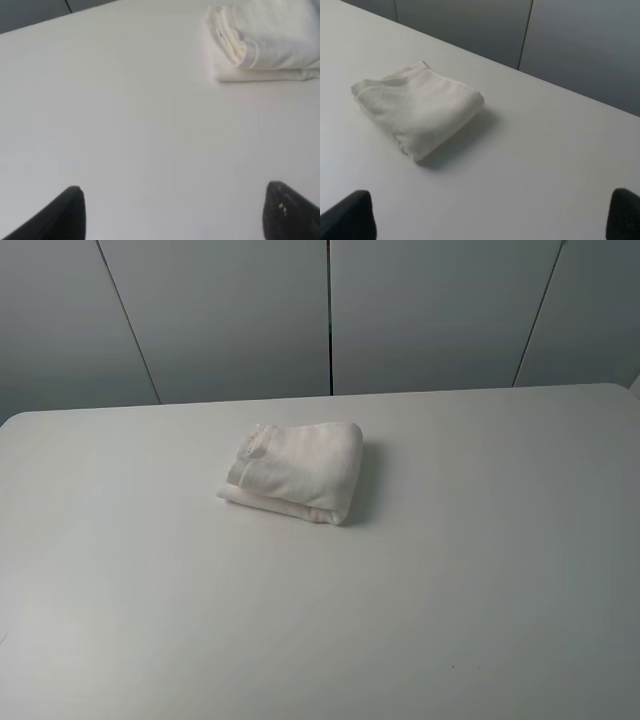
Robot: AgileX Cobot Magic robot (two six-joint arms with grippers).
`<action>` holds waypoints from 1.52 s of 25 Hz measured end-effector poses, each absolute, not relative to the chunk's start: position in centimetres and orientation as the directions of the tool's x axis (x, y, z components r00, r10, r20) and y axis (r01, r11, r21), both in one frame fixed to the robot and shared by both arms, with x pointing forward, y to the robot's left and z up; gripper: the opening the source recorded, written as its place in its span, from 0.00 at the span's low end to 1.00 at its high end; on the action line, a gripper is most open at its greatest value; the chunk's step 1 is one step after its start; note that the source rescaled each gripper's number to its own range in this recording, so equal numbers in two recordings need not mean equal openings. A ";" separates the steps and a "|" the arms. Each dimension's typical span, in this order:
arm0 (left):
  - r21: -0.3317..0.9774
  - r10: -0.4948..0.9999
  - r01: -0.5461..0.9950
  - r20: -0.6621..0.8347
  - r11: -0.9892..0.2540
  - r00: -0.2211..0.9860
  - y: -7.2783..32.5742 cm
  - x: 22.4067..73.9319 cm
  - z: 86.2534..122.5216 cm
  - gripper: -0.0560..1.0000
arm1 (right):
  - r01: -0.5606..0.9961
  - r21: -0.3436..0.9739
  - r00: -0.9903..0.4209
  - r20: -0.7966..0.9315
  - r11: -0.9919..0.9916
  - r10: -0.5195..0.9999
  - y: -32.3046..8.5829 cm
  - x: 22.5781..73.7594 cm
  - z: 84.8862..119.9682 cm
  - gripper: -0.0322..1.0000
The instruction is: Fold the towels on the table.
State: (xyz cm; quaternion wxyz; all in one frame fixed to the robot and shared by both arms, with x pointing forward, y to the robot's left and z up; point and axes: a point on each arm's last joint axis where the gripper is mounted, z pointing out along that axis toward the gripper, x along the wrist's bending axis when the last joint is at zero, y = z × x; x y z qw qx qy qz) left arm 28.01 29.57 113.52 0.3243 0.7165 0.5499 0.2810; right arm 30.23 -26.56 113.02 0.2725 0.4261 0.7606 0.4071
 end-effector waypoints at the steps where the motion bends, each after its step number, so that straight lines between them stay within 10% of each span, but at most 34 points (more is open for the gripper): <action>1: 0.773 0.972 0.609 0.040 -0.177 0.232 29.7 27.6 112.9 0.92 | 0.427 0.850 -0.489 -0.070 0.309 0.869 -26.8 29.6 112.9 1.00; 17: 0.847 0.971 0.515 0.004 -0.131 0.240 30.5 24.1 105.8 0.92 | 0.417 0.854 -0.479 -0.085 0.312 0.874 -29.1 24.4 107.4 1.00; 38: 0.885 0.963 0.449 -0.001 -0.124 0.268 30.5 23.2 105.5 0.92 | 0.436 0.853 -0.503 -0.032 0.286 0.864 -29.0 23.4 105.3 1.00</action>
